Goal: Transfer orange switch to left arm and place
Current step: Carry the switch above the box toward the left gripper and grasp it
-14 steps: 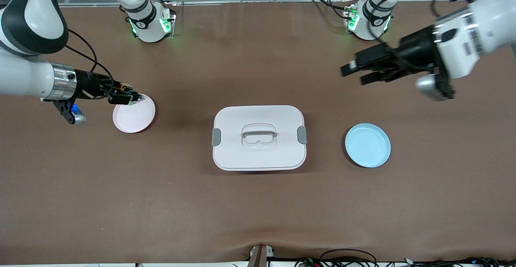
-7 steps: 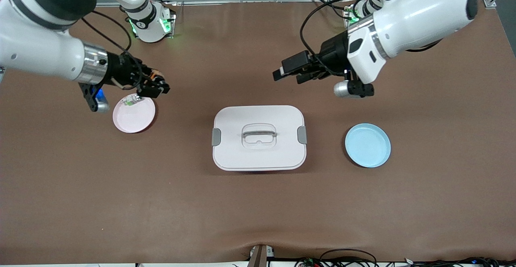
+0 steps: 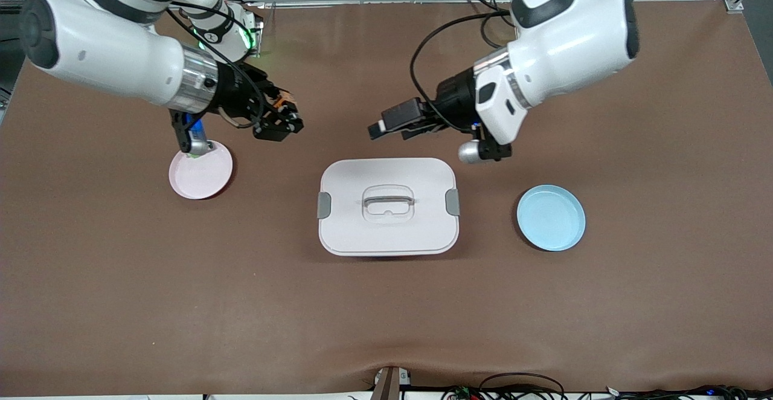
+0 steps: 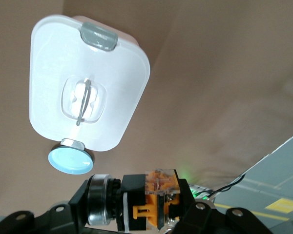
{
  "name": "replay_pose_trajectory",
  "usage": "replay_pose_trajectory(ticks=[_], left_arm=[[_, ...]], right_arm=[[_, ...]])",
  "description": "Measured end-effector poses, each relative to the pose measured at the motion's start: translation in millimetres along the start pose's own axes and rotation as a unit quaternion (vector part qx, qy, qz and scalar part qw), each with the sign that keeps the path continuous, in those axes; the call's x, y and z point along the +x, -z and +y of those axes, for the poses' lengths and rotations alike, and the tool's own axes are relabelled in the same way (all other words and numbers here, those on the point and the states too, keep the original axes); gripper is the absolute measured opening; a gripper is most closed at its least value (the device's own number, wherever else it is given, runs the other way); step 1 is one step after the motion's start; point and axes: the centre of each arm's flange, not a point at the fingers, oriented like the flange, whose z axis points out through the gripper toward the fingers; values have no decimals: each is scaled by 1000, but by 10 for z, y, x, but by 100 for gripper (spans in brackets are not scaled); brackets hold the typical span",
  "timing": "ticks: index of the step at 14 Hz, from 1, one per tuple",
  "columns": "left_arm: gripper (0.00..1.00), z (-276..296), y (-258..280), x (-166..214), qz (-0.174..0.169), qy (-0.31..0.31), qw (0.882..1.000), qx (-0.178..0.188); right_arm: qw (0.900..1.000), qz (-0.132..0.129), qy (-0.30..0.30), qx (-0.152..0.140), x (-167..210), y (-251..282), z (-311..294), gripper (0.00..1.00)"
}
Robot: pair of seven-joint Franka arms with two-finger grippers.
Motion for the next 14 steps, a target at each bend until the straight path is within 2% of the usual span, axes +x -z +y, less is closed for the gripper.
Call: replay_pose_trajectory(ticks=[6,14], left_arm=[[100,35,-461,-385,41,-53,998,5],[100,-204,-793,-325,69,-95,993,15]], right_arm=[[997,0,-77,12,-255,-226,-478,73],[995,0,-103,13,-374,-398,-682,73]])
